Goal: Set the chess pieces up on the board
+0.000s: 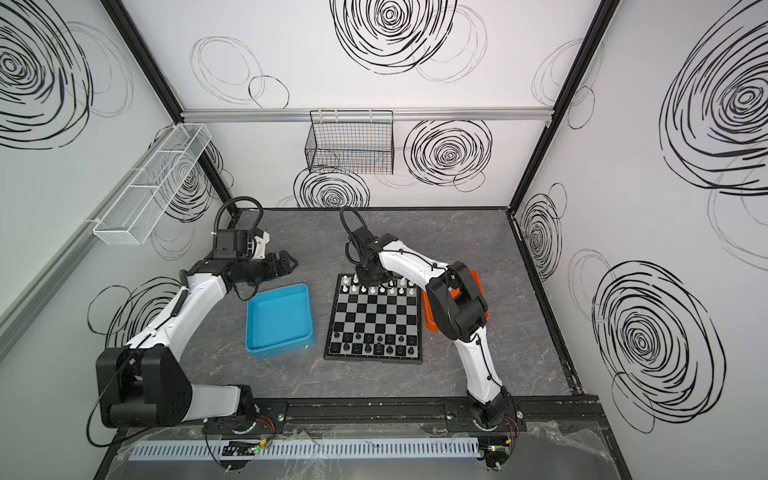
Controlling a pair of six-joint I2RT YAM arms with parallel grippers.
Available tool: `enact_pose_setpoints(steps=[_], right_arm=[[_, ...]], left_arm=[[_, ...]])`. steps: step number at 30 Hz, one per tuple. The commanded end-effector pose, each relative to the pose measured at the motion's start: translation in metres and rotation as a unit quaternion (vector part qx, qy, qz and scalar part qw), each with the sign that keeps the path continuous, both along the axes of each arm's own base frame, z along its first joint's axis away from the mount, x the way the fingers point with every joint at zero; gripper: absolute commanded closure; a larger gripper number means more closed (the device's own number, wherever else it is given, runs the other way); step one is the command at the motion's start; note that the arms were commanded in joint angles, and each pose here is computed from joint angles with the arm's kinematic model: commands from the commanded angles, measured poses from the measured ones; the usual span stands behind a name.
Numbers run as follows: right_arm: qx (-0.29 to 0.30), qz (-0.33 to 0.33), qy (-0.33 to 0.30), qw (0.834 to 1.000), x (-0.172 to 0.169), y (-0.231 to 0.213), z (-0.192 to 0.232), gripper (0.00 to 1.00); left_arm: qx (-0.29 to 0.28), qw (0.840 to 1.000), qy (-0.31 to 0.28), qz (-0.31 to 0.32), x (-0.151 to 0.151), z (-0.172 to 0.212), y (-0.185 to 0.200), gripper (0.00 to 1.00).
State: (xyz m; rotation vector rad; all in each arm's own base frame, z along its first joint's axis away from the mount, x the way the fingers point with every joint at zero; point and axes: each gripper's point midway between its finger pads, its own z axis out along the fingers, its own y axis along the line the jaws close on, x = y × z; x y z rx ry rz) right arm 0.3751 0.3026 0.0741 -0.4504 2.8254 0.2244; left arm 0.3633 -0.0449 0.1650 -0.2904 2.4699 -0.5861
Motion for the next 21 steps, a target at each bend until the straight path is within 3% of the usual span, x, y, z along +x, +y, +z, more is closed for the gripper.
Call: enact_pose_setpoints(steps=[1,9,19,20,21], right_arm=[[0.016,-0.001,-0.041,0.999,0.002,0.0,0.051,0.62],[0.036,-0.012,-0.093,0.995,0.013,-0.018,0.099,0.47],[0.078,-0.073,-0.173,0.979,0.042,-0.097,0.16,0.23],[0.083,-0.081,-0.184,0.976,0.043,-0.107,0.167,0.03],[0.089,-0.088,-0.192,0.973,0.044,-0.116,0.172,0.0]], left_arm=[[0.001,1.0,-0.024,0.011,0.005,0.016,0.005,0.04],[-0.003,0.998,-0.06,0.01,0.011,0.044,0.004,0.04],[0.012,0.977,-0.214,0.014,0.027,0.151,0.007,0.04],[0.017,0.973,-0.228,0.016,0.027,0.158,0.009,0.04],[0.022,0.97,-0.242,0.017,0.027,0.164,0.01,0.04]])
